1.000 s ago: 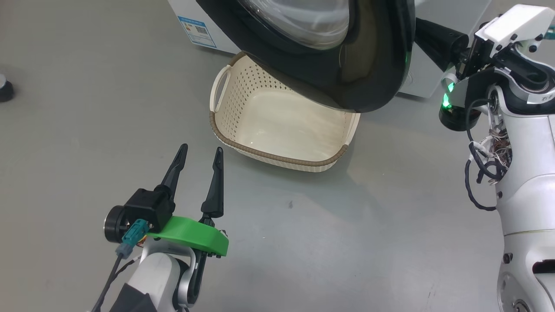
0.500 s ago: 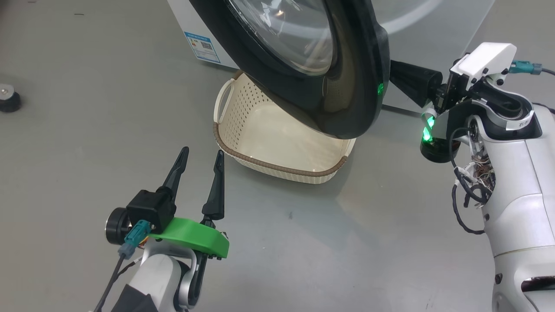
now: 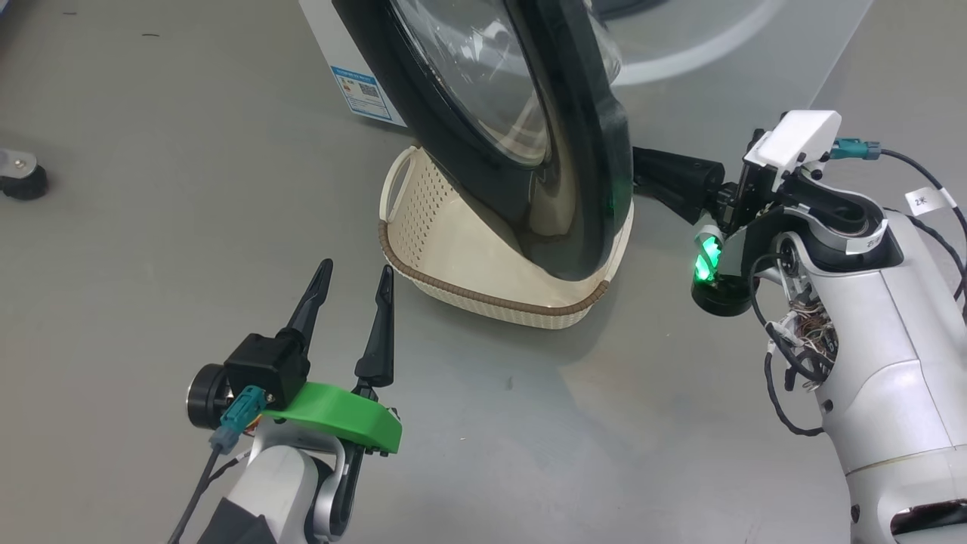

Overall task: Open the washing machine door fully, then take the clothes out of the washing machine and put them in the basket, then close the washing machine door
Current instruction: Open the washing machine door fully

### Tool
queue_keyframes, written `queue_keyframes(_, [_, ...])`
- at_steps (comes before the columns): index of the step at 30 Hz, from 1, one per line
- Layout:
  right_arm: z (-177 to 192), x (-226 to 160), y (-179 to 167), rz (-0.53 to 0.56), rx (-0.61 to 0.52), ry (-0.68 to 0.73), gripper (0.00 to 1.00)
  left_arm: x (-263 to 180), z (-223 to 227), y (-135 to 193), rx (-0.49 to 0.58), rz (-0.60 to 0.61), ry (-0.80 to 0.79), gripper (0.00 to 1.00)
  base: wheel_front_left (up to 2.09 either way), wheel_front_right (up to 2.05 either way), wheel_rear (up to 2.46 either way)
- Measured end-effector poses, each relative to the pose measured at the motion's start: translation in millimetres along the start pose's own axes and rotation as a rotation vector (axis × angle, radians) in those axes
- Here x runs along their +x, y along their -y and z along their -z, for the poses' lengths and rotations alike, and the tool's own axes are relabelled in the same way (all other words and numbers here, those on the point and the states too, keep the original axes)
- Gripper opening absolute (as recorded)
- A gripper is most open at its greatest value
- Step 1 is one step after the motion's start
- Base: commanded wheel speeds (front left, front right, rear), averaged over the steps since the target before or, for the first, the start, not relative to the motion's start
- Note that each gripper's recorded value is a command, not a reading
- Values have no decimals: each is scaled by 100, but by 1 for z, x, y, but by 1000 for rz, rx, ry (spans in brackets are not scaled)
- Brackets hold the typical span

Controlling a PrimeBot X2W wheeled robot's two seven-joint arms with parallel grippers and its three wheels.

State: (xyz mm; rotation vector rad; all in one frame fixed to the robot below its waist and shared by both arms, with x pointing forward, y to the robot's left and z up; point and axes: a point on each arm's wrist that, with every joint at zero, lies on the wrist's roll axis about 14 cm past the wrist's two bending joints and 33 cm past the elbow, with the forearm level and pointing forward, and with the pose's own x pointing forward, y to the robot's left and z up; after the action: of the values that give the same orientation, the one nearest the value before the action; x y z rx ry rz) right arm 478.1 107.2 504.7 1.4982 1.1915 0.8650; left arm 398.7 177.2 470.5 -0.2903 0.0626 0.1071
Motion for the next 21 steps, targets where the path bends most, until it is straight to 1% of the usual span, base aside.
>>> queue_keyframes(14, [55, 22, -2, -26, 30, -181, 0, -7, 1, -3, 1, -12, -5, 100, 0, 0, 0])
queue_keyframes(21, [83, 29, -4, -33, 23, -259, 0, -8, 1, -4, 2, -14, -4, 100, 0, 0, 0])
